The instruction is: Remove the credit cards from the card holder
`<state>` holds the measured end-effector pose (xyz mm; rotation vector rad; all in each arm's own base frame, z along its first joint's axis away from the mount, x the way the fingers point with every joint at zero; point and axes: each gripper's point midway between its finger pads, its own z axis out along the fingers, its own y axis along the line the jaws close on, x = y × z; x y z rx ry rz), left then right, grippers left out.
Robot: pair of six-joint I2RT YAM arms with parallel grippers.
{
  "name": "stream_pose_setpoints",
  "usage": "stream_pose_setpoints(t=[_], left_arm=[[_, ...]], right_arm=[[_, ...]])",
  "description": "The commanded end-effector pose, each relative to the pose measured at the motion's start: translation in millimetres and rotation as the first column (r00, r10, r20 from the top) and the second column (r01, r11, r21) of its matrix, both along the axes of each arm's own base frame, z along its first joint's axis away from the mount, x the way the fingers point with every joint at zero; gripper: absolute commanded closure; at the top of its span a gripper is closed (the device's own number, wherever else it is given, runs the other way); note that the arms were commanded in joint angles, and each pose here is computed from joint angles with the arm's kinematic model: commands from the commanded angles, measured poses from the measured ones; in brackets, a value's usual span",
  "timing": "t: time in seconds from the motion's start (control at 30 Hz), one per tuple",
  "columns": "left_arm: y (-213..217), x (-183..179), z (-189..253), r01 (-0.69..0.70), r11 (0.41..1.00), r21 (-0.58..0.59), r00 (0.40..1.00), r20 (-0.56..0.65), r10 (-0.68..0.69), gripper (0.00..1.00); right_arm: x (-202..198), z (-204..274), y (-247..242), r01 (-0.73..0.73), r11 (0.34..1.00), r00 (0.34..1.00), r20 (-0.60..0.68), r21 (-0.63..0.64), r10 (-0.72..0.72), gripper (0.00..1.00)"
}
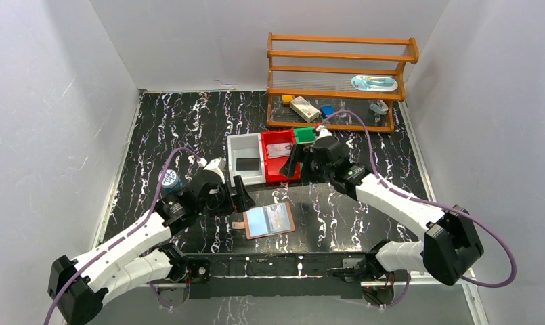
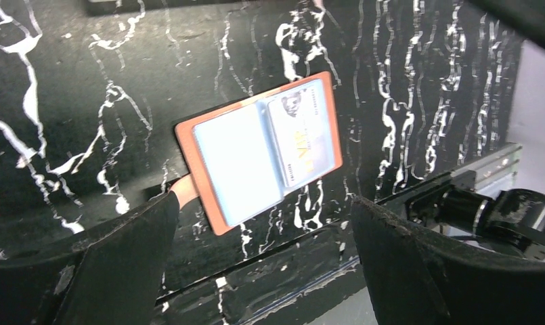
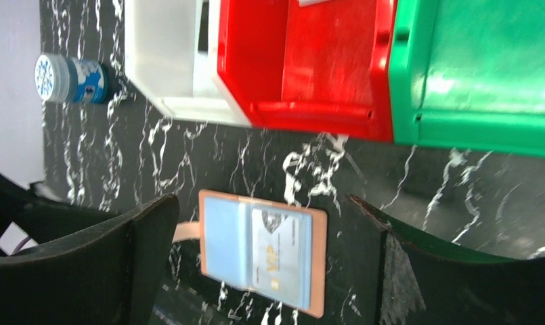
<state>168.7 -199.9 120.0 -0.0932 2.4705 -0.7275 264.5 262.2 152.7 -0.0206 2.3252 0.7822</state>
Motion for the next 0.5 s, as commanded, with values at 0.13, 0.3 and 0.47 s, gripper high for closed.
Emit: stream_pose_setpoints(t=[0.13,0.3,0.47], left_arm=[[-24.8,-1.9,8.5,0.060,0.988,-0.141,0.998,0.024,-0.058,0.02],[-38.6,-7.5,1.7,0.105,0.977,-0.187,0.994,-0.015,-0.110,0.02],[-47.6,-11.8,-4.1,0.143,0.970,-0.195,0.986,-0.058,-0.157,0.02]], right_arm=[[-57.7,-7.5,35.6,-0.094,0.943,0.974,-0.168,0.319,0.154,0.21],[-76.4,-36.0,33.8,-0.051,0.962,0.958,-0.259,0.269,0.123,0.30],[-89.0,-56.7,39.9,-0.054,0.965,0.929,-0.340,0.258,0.143,0.39]])
